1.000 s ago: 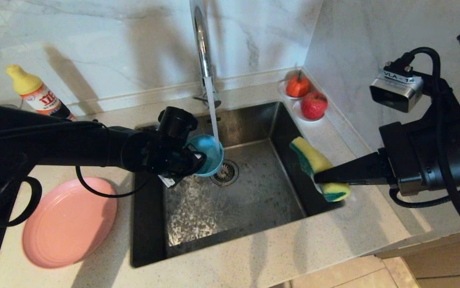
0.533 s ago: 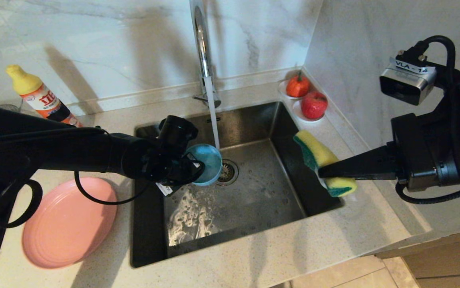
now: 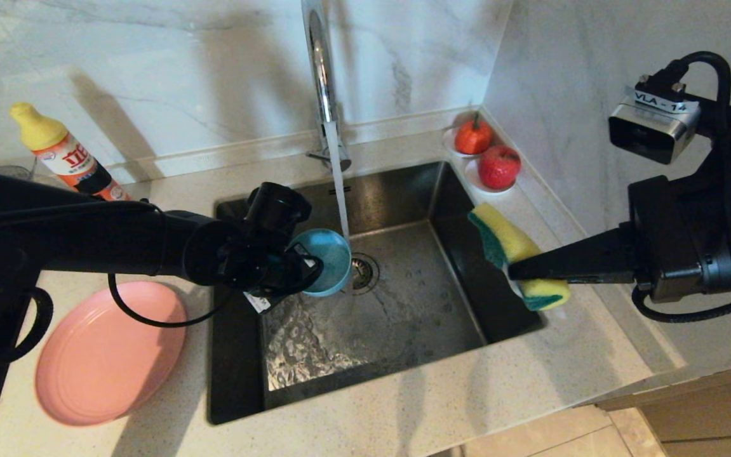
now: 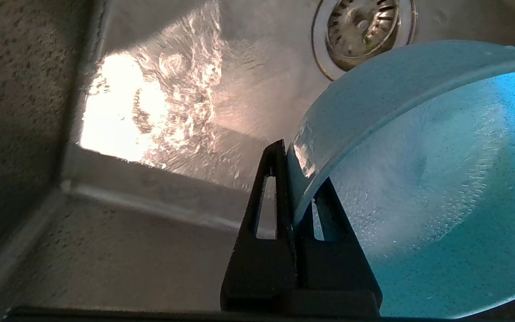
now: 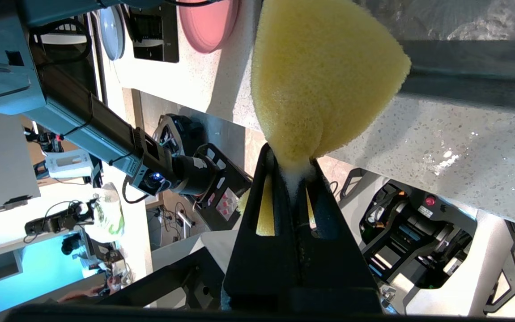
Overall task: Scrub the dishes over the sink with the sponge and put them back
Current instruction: Rinse the bowl
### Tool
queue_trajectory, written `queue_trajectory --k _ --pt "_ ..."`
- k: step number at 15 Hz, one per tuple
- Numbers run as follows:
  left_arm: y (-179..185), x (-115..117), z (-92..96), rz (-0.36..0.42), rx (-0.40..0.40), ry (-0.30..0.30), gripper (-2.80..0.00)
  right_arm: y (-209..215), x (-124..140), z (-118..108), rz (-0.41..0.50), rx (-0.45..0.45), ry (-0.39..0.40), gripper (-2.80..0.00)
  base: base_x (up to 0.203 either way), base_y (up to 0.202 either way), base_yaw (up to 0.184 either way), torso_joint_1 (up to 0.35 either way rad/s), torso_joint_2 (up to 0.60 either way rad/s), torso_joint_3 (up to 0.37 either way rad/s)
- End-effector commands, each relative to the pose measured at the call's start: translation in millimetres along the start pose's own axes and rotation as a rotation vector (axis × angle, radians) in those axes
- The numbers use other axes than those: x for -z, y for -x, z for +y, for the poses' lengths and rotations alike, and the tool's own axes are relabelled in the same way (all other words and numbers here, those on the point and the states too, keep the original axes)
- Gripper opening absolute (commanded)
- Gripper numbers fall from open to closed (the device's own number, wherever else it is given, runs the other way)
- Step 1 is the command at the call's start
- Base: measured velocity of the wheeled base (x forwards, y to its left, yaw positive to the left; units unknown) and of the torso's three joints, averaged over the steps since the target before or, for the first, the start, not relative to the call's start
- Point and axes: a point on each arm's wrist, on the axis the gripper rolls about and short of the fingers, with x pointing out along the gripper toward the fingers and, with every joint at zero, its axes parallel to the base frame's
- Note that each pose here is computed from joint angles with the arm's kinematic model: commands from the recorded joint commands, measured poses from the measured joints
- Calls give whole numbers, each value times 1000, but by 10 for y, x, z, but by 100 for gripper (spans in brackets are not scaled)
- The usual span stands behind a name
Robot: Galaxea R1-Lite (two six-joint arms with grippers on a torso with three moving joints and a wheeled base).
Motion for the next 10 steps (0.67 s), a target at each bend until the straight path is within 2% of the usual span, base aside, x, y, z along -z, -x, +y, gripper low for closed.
queue_trajectory --k 1,10 --pt "-40 3 -15 -2 2 5 -280 18 14 2 2 -2 -4 -280 0 0 0 0 0 0" --pt "-70 53 -75 11 14 -2 -280 113 44 33 -14 -10 5 -280 0 0 0 0 0 0"
